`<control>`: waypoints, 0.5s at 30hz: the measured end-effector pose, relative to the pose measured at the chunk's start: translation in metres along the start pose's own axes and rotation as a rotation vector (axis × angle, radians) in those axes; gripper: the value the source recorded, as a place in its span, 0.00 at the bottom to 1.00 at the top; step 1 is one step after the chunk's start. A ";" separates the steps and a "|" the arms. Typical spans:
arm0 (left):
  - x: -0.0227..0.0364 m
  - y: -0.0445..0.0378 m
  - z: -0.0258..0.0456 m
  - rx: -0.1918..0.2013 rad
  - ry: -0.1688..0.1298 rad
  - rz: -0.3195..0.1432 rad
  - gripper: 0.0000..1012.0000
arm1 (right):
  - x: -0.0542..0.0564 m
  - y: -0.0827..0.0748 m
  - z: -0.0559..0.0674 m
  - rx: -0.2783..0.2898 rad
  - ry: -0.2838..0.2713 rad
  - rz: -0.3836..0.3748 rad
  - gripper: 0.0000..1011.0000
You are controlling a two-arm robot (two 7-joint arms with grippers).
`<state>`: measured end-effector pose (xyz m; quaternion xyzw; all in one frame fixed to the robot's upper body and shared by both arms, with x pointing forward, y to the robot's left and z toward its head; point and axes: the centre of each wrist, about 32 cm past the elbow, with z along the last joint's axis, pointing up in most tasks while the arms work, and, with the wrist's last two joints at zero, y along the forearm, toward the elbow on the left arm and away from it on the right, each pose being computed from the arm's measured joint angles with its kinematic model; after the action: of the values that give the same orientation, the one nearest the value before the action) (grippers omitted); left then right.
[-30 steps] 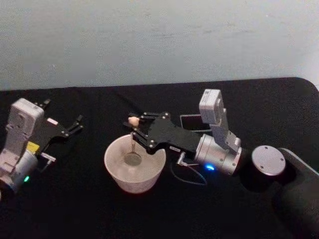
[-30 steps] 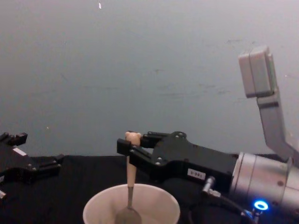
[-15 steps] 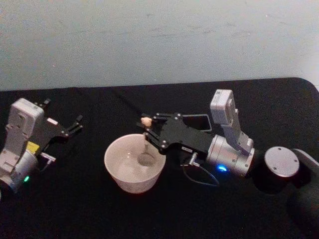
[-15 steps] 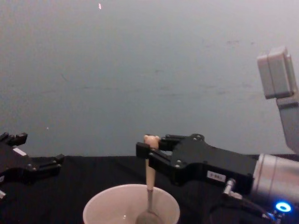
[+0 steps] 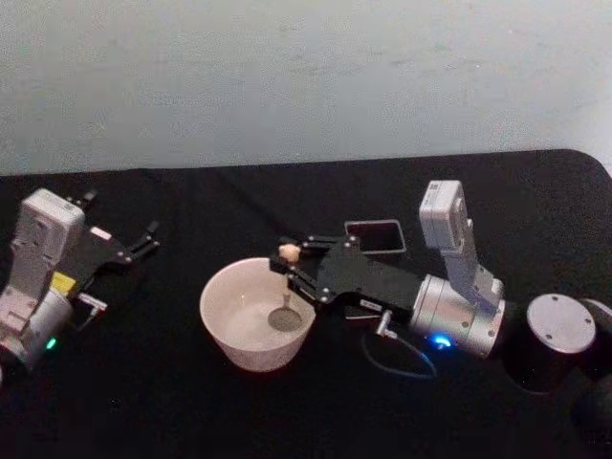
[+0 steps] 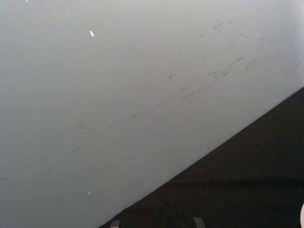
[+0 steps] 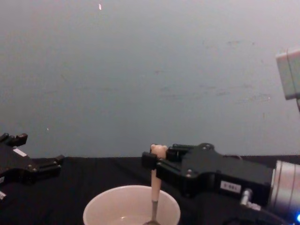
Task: Pick up the stirring spoon with one hand, stir inside the cup, then place it back in its original position.
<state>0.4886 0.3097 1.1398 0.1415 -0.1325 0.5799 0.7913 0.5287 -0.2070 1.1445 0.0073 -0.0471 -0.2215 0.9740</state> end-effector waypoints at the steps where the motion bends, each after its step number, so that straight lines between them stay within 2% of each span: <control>1: 0.0000 0.0000 0.0000 0.000 0.000 0.000 0.99 | -0.002 0.001 0.000 0.001 0.005 0.009 0.21; 7: 0.0000 0.0000 0.0000 0.000 0.000 0.000 0.99 | -0.008 0.009 0.000 0.010 0.019 0.039 0.21; 15: 0.0000 0.0000 0.0000 0.000 0.000 0.000 0.99 | -0.010 0.020 0.001 0.024 0.022 0.065 0.21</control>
<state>0.4886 0.3097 1.1398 0.1415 -0.1325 0.5799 0.7913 0.5280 -0.1849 1.1449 0.0199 -0.0391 -0.1893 0.9809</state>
